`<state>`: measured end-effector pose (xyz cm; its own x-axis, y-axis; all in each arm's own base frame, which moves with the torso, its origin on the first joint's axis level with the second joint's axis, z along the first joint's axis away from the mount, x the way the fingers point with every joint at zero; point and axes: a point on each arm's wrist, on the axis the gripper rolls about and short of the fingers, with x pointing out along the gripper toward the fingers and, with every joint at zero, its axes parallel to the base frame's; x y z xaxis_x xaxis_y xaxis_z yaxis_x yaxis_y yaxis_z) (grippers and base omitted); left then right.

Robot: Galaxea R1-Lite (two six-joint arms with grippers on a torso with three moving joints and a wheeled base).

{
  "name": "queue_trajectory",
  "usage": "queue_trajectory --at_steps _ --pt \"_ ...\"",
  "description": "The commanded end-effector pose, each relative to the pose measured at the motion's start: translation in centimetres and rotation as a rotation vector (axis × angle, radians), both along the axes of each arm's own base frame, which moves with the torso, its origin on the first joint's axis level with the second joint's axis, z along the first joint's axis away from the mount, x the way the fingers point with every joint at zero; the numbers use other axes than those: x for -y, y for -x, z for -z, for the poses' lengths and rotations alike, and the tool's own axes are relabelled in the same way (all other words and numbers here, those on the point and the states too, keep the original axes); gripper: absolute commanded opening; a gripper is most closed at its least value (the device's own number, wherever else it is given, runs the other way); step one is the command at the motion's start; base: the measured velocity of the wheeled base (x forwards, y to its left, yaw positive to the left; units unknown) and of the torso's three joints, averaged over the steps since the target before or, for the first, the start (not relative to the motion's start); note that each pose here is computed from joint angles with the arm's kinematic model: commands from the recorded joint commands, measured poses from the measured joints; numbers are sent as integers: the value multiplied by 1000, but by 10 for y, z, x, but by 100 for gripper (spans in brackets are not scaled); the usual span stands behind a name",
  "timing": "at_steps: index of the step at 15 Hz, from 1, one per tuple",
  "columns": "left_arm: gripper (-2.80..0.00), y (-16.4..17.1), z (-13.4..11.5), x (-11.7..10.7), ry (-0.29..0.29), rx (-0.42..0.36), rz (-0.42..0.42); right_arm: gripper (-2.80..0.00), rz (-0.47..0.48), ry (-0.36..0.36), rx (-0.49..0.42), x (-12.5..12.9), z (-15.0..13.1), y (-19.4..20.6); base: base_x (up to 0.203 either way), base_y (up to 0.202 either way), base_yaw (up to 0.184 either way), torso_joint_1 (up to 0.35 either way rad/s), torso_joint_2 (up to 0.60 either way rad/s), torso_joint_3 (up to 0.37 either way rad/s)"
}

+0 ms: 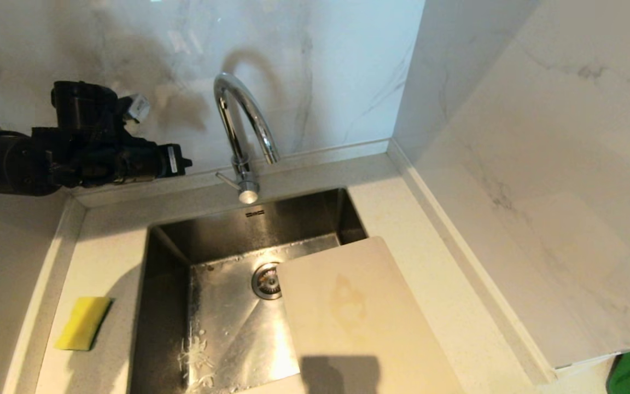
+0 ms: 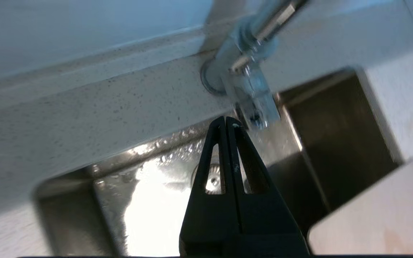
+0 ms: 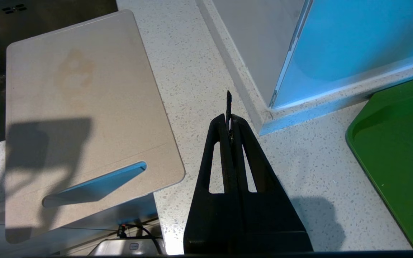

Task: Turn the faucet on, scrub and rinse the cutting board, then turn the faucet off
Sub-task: Turn on the tap

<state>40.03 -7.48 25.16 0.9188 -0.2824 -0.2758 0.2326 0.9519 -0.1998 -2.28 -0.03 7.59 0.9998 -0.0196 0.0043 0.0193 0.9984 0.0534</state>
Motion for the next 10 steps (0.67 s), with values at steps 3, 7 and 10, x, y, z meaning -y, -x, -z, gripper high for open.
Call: queue_trajectory --at_steps 3,7,10 --pt "-280 -24 8 6 75 -5 -41 -280 0 0 0 0 0 0 0 0 0 0 0 0" --pt "-280 -35 13 8 137 2 -50 -280 0 0 0 0 0 0 0 0 0 0 0 0" --pt "-280 -40 20 18 234 -40 -59 -280 -1 0 0 0 0 0 0 0 0 0 0 0"
